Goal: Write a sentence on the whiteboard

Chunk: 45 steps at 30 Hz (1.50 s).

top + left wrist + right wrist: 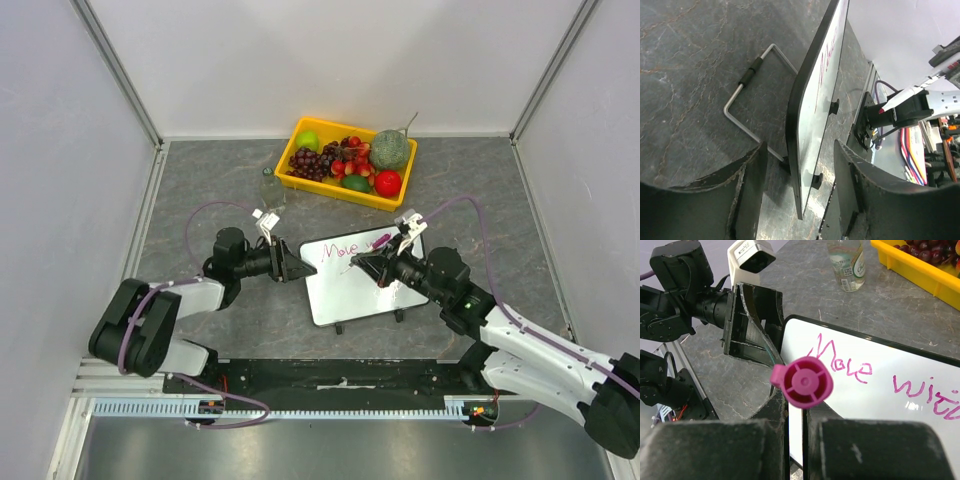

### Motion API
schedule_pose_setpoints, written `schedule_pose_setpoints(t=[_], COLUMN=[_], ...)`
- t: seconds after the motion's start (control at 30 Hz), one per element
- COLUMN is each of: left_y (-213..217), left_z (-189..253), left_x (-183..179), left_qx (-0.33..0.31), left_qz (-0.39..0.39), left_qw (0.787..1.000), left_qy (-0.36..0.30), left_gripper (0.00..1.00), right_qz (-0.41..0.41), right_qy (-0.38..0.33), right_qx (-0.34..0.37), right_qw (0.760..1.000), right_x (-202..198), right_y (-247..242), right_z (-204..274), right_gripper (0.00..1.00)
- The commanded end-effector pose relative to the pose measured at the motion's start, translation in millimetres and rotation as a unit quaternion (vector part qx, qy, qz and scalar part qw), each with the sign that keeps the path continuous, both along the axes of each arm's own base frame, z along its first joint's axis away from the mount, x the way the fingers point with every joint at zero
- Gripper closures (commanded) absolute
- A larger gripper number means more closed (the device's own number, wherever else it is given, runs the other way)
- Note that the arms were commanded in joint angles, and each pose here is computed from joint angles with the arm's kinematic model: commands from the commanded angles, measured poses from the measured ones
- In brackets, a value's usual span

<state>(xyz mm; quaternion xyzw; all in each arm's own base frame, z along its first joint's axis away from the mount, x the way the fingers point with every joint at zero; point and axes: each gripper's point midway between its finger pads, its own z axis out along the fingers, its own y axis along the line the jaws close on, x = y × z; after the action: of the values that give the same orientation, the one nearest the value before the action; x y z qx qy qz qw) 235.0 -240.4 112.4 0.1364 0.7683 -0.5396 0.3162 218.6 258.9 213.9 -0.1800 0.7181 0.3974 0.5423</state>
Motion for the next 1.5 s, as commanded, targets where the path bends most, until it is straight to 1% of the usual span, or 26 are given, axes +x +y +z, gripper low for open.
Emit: schedule_pose_setpoints(t=[0.0,0.13,0.27,0.4,0.5,0.53,0.77,1.27,1.47], left_y=[-12.4,-17.0,-17.2,-17.2,-16.0,-15.7,-15.2,-14.0,-13.7], left_z=[20.7,19.3,12.6,7.9,5.4,2.6,-3.2,-8.1,-9.5], left_x=[2.8,-1.0,-2.3,-5.0,-5.0,-4.7,-5.7,-7.6,-7.2], left_qx=[-0.050,-0.067,-0.065,-0.063,-0.061,-0.058,-0.053,-0.042,-0.039], left_qz=[-0.047,-0.077,-0.082,-0.086,-0.084,-0.080,-0.079,-0.082,-0.084], left_qw=[0.996,0.994,0.994,0.994,0.994,0.995,0.995,0.996,0.996], left_qy=[-0.048,-0.044,-0.039,-0.032,-0.028,-0.023,-0.015,-0.011,-0.010], left_gripper=[0.42,0.55,0.66,0.82,0.95,0.98,0.98,0.98,0.98], right_qz=[0.004,0.000,-0.007,-0.035,-0.056,-0.065,-0.093,-0.102,-0.108], right_qy=[-0.024,-0.030,-0.044,-0.067,-0.077,-0.079,-0.085,-0.078,-0.068], right_qx=[0.022,0.020,0.012,-0.008,-0.003,-0.002,-0.017,-0.017,-0.026], right_qw=[0.999,0.999,0.999,0.997,0.995,0.995,0.992,0.992,0.991], right_x=[5.7,8.0,4.1,-2.8,-3.4,-1.9,6.4,15.0,17.5], right_y=[7.0,7.2,9.9,15.0,13.0,10.7,6.1,15.3,15.6], right_z=[13.3,13.7,13.5,12.6,11.7,10.7,2.0,-7.7,-19.8], right_gripper=[1.00,1.00,1.00,1.00,1.00,1.00,1.00,1.00,1.00])
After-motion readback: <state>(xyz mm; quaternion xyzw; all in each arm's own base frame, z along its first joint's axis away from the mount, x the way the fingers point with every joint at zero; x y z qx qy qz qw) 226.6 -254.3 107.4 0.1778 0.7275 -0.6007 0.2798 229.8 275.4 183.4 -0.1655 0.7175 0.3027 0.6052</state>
